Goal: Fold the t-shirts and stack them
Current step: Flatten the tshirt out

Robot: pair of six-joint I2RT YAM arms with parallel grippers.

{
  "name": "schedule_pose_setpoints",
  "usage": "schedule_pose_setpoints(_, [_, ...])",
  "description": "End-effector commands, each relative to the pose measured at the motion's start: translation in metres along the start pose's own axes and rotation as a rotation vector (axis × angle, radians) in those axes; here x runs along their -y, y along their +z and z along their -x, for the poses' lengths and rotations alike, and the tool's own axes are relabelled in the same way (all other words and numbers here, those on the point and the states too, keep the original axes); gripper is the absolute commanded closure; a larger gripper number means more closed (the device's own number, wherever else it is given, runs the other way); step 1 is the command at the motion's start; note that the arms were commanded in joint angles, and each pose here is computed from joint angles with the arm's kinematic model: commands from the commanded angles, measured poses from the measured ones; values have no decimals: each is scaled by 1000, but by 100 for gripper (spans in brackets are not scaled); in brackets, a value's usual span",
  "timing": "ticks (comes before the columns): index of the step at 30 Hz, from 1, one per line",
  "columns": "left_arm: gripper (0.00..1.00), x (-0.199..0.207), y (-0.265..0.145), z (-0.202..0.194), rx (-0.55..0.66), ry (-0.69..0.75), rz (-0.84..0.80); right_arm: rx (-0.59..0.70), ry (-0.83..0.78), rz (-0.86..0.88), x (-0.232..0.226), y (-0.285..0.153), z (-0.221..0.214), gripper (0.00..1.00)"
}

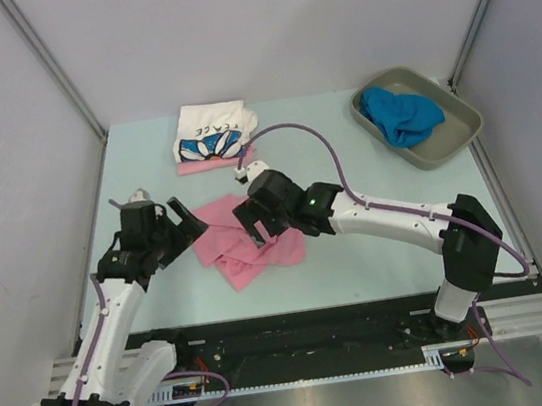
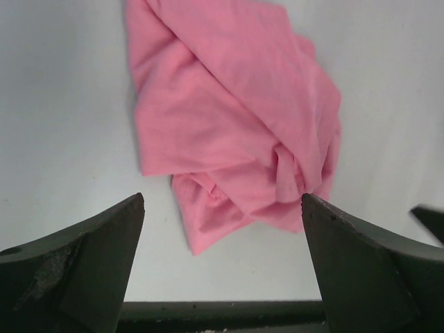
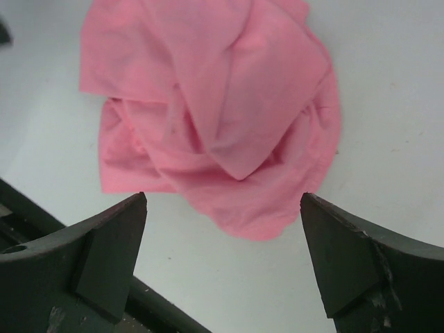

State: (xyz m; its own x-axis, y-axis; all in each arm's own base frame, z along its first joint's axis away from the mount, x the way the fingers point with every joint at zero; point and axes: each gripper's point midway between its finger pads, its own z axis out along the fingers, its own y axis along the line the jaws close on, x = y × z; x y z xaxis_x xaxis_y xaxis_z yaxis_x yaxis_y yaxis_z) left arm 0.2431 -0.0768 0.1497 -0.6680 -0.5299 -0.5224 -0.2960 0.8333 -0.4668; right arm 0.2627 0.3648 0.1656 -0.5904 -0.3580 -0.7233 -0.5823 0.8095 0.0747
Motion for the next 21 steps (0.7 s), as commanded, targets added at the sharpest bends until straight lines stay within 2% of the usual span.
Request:
schedule_pose_setpoints(1, [0,-1,2,29,77,-142,-33,16,-115,38,-34,3,-4,3])
schedule_pose_setpoints(4, [0,-10,13,26,24,-178,-19,-3,-176,31,-42,14,-11,5])
schedule_pose_setpoints(9, [0,-31,26,34,21,-292,-19,-40,-288,7,-59,30,-15,13])
schedule_pose_setpoints(16, [0,-31,20,41,60,-281,-35,-49,-378,-59,-58,63,-13,21])
schedule_pose_setpoints(17, [0,-31,20,42,65,-280,-34,-48,-382,-60,-58,66,-10,27])
schedule_pose_setpoints(21, [0,-35,18,41,75,-265,-23,-78,-386,-77,-52,77,-15,34])
